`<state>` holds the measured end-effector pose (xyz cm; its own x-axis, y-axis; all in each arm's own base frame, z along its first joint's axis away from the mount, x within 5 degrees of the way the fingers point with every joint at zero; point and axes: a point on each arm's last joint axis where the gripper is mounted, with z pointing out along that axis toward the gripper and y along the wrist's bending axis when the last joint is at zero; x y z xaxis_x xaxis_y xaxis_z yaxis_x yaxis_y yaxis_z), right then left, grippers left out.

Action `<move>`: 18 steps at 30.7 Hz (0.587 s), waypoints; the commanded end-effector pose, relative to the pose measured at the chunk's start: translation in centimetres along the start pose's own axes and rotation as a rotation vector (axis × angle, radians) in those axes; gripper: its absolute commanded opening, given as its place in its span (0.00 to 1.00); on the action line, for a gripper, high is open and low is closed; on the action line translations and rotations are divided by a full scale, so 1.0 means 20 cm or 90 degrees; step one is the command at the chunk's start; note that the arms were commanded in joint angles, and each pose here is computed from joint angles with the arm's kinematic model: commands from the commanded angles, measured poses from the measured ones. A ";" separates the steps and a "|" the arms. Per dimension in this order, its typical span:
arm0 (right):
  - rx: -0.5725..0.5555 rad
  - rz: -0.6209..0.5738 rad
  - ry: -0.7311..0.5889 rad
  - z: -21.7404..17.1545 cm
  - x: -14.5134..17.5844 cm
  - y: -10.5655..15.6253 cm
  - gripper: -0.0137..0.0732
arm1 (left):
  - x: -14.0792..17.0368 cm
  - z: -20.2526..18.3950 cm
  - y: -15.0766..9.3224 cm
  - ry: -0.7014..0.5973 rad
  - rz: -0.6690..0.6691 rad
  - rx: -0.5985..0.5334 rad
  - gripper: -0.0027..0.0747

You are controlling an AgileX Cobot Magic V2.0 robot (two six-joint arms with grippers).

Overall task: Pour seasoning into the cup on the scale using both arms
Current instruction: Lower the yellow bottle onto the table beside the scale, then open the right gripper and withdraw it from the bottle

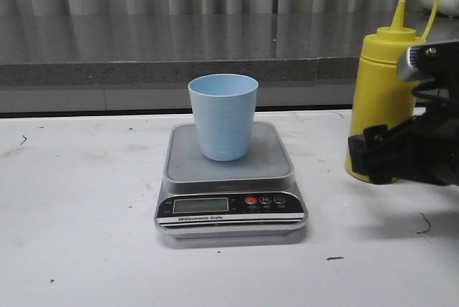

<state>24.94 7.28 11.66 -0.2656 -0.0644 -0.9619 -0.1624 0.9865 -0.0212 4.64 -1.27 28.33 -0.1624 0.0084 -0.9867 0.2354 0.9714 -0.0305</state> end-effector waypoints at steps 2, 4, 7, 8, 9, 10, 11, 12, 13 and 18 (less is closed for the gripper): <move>-0.032 -0.007 -0.079 -0.10 -0.04 0.00 0.84 | -0.08 -0.01 0.00 -0.060 -0.012 0.001 0.01; -0.034 0.000 -0.063 -0.12 -0.02 0.00 0.82 | -0.08 -0.01 0.00 -0.060 -0.012 0.001 0.01; -0.034 0.012 -0.042 -0.16 0.01 -0.01 0.71 | -0.08 -0.01 0.00 -0.060 -0.012 0.001 0.01; -0.034 0.018 -0.038 -0.17 0.02 -0.01 0.66 | -0.08 -0.01 0.00 -0.060 -0.012 0.001 0.01; -0.034 0.018 -0.035 -0.18 0.02 -0.01 0.59 | -0.08 -0.01 0.00 -0.060 -0.012 0.001 0.01; -0.034 0.017 -0.030 -0.20 0.03 -0.02 0.49 | -0.08 -0.01 0.00 -0.060 -0.012 0.001 0.01; -0.034 0.016 -0.029 -0.21 0.03 -0.02 0.39 | -0.08 -0.01 0.00 -0.060 -0.012 0.001 0.01; -0.035 0.016 -0.026 -0.22 0.04 -0.02 0.32 | -0.08 -0.01 0.00 -0.060 -0.012 0.001 0.01; -0.035 0.016 -0.025 -0.23 0.04 -0.02 0.22 | -0.08 -0.01 0.00 -0.060 -0.012 0.001 0.01; -0.035 0.015 -0.029 -0.27 0.03 -0.03 0.02 | -0.08 -0.01 0.00 -0.060 -0.012 0.001 0.01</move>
<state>19.58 5.81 10.42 -0.3937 -0.0697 -0.9166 -0.1966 0.9804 0.0099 4.64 -1.26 28.35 -0.1609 0.0080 -0.9869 0.2354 0.9714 -0.0305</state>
